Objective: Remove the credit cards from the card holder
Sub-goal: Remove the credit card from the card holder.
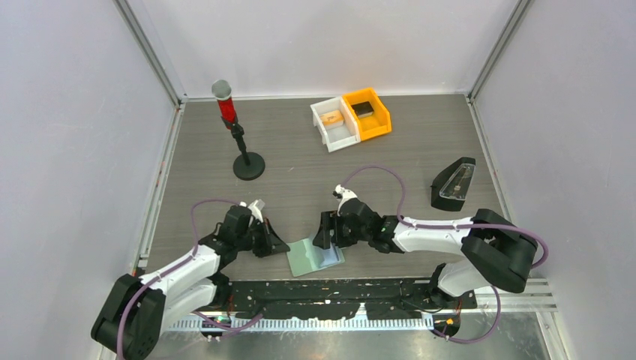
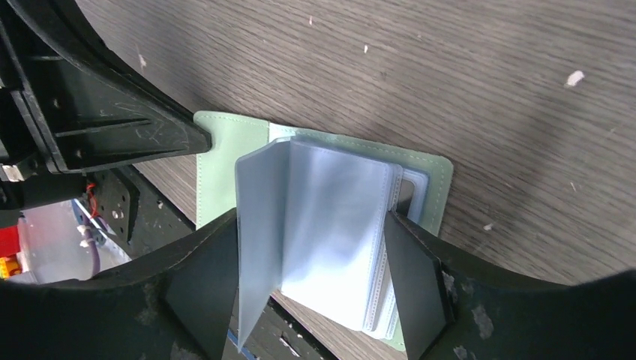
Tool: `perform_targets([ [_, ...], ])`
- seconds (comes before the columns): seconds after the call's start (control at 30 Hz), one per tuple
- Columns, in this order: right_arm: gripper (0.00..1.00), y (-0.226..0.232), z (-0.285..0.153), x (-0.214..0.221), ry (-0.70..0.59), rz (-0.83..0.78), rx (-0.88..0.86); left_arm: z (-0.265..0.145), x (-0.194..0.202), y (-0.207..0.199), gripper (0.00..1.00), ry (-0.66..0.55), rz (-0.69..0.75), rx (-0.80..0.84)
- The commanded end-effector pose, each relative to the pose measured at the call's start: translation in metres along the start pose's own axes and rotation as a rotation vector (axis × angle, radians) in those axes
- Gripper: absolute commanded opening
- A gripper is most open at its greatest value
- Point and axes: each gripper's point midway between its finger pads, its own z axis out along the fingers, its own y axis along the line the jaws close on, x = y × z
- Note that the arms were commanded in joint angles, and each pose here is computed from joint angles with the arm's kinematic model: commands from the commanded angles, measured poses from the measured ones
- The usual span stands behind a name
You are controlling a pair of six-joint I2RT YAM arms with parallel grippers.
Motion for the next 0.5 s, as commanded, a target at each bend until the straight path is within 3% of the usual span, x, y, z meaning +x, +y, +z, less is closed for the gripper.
perform_targets([
  [0.0,0.74,0.012,0.004,-0.003,-0.009,0.006,-0.037,-0.002,-0.005,-0.006,0.0,-0.027,0.022,0.022],
  [0.47,0.64,0.049,-0.007,-0.011,-0.041,0.012,-0.183,-0.005,-0.002,-0.002,0.0,-0.04,0.021,0.019],
])
